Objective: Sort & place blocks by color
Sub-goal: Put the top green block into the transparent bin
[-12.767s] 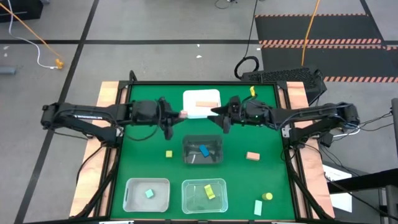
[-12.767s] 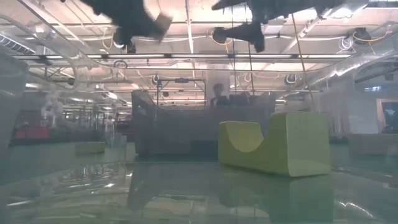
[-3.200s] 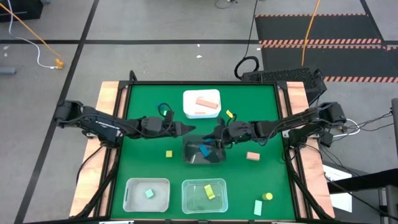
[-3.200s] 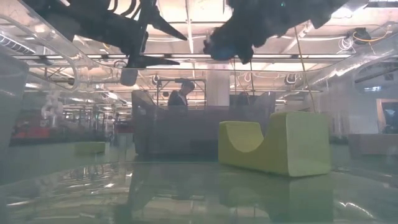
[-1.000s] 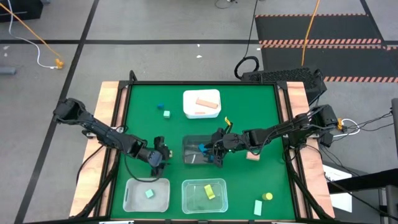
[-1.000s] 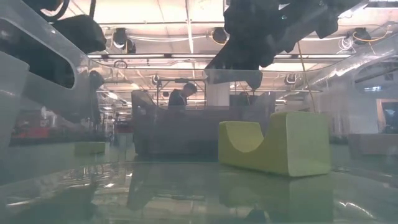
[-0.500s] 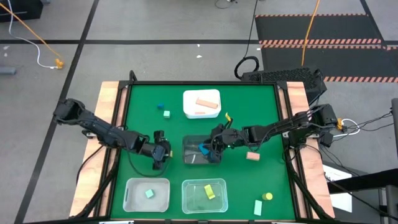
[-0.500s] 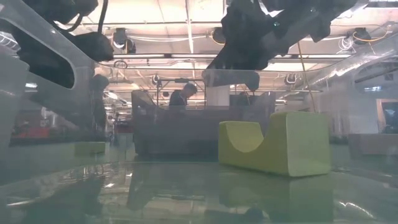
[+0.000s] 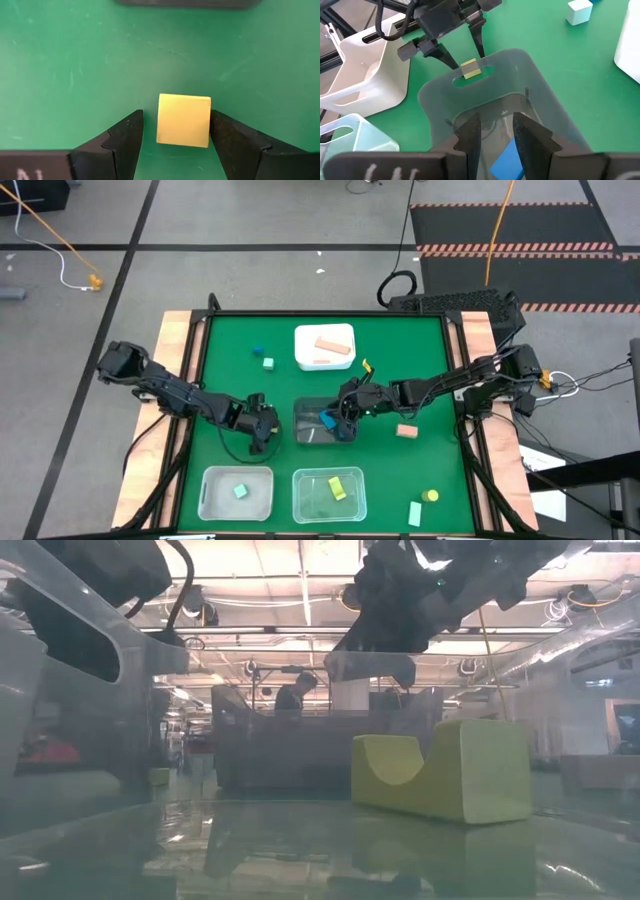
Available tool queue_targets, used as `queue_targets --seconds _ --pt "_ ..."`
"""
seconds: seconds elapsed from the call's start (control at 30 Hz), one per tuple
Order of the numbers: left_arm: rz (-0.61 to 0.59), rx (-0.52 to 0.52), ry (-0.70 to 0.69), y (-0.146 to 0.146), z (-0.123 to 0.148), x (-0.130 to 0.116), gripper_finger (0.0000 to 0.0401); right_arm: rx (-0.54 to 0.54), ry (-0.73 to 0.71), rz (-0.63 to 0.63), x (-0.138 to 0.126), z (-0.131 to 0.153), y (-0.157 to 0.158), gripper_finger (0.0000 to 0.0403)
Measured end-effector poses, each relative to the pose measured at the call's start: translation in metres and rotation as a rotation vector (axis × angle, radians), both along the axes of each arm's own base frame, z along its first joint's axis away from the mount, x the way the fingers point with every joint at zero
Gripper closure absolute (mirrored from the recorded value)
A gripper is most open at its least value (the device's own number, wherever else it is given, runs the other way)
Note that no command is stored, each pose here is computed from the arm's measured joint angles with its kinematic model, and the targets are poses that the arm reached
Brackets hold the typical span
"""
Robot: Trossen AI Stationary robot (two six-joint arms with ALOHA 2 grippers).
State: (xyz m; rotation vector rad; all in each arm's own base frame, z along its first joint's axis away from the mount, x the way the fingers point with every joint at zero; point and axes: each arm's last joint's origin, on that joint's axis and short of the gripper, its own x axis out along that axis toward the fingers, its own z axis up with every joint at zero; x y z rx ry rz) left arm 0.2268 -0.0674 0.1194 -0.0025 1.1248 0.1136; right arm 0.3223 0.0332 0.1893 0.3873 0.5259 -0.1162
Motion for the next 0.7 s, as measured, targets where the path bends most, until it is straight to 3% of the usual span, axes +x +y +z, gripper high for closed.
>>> queue_targets --seconds 0.17,0.33,0.57,0.7 --pt "0.121 -0.068 -0.024 0.0 0.002 -0.001 0.019 0.003 0.0 0.0 0.0 0.0 0.0 0.0298" --pt "0.216 -0.122 -0.07 0.002 0.012 -0.003 0.0268 0.005 -0.004 0.002 0.0 0.0 0.0 0.0298" --pt "0.486 -0.276 -0.225 0.009 0.039 -0.007 0.0266 0.008 -0.03 0.002 0.0 0.004 0.0 0.0298" --pt "0.693 -0.396 -0.422 0.017 0.066 -0.012 0.0266 -0.008 -0.103 0.013 0.003 0.012 0.0 0.0298"
